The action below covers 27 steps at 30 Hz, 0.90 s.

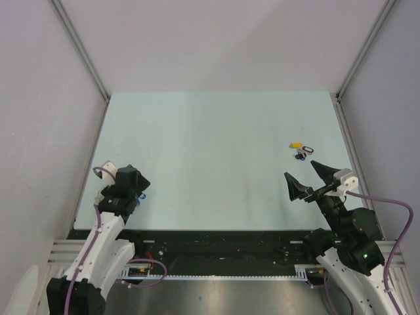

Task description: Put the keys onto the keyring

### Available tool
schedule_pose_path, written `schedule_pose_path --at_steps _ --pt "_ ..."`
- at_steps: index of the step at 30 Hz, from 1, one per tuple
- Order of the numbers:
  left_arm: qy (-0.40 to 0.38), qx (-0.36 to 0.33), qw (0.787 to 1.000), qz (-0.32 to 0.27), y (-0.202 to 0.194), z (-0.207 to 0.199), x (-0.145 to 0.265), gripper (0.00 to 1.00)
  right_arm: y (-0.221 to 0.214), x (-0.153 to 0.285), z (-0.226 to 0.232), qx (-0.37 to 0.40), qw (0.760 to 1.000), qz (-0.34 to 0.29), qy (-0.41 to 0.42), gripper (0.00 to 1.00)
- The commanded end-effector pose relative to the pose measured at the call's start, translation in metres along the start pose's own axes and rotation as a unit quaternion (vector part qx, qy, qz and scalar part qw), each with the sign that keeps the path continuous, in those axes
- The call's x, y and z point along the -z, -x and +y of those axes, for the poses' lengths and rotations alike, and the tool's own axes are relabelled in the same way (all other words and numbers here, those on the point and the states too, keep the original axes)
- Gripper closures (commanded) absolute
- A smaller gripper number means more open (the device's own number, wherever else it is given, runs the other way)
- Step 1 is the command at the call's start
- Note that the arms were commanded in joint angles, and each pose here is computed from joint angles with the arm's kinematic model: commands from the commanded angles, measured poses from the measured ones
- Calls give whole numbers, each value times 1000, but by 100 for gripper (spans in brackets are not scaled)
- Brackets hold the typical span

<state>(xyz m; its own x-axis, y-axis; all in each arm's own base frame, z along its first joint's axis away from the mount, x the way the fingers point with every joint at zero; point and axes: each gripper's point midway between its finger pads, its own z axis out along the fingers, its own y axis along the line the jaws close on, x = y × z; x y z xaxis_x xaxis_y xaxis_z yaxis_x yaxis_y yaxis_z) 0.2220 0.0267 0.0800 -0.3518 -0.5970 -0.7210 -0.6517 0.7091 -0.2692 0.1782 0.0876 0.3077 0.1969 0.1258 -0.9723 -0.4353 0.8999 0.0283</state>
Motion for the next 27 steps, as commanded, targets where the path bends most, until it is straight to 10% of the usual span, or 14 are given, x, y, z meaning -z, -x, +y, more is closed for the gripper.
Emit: schedule_pose_path --at_steps 1,15,19,27 --pt "40 56 997 -17 6 5 -20 8 19 5 -2 -9 1000 -22 -6 0" --pt "114 25 990 78 -28 19 -58 19 15 4 -1 -13 1000 -17 -7 0" --pt "95 4 988 121 -37 5 -61 37 15 4 -1 -14 1000 -18 -8 0" --pt "-32 -22 981 188 -67 -66 -42 41 14 3 -2 -13 1000 -18 -11 0"
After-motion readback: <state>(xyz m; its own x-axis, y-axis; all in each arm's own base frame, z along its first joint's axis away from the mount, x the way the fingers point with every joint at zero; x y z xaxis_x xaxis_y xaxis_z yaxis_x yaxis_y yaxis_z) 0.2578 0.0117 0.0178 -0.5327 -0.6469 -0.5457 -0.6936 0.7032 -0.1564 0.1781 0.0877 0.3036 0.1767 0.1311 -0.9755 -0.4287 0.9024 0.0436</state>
